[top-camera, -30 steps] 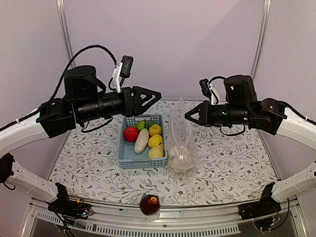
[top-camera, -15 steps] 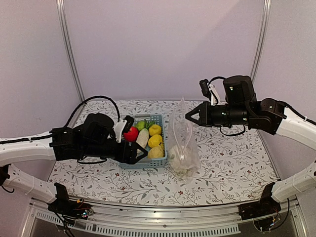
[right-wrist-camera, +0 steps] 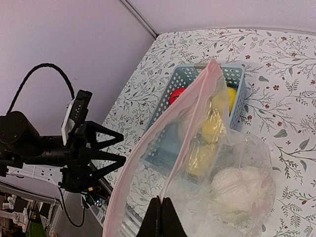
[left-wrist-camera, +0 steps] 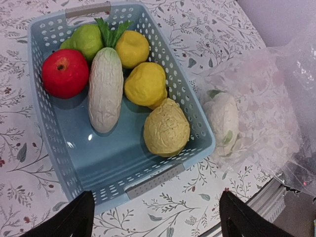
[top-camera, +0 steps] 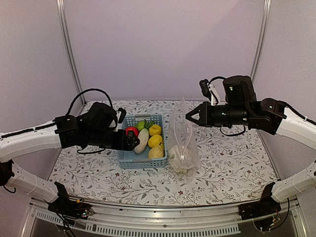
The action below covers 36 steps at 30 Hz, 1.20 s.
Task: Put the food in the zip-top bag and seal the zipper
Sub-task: Pick up the fake vegetable from the bin.
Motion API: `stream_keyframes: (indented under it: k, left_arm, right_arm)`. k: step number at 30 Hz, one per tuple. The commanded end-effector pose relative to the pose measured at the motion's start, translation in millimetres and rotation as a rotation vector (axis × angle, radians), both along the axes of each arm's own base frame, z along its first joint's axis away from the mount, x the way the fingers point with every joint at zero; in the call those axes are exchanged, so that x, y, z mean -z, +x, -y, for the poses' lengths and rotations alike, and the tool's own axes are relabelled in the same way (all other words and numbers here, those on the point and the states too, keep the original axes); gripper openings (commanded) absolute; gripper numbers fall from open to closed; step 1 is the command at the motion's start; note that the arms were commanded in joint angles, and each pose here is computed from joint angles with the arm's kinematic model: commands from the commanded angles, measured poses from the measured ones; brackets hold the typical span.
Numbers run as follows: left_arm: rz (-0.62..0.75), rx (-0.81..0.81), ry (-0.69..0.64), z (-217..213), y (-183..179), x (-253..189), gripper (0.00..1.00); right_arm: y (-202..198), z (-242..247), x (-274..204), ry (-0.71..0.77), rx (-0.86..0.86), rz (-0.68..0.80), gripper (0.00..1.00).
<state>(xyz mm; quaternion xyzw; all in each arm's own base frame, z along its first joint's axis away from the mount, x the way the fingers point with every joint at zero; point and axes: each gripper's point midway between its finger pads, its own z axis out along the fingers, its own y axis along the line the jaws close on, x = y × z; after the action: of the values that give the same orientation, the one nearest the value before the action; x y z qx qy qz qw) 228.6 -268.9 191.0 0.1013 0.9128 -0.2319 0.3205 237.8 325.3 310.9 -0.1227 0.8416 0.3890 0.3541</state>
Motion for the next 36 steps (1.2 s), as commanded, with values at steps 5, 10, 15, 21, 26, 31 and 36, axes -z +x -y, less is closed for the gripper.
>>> stream_keyframes:
  k: [5,10,15,21,26,31,36]
  left_arm:
    - [-0.058,-0.041,0.127,-5,42,31,0.83]
    - [-0.074,-0.056,0.172,-1,64,47,0.75]
    - [-0.125,-0.053,0.171,6,84,73,0.72]
    - [-0.160,-0.049,0.219,13,102,101,0.71]
    - [-0.154,-0.073,0.274,11,116,117,0.71]
    - [-0.170,-0.093,0.310,9,126,135,0.71]
    - [-0.176,-0.106,0.347,8,133,148,0.71]
  right_arm:
    - [2,5,-3,-0.022,0.024,0.015,0.00]
    - [3,7,-2,-0.035,0.032,0.019,0.00]
    - [3,6,-2,-0.036,0.030,0.020,0.00]
    - [2,7,-2,-0.041,0.030,0.018,0.00]
    - [2,8,-2,-0.043,0.028,0.018,0.00]
    - [2,8,-1,-0.046,0.027,0.019,0.00]
    - [2,8,-1,-0.048,0.027,0.019,0.00]
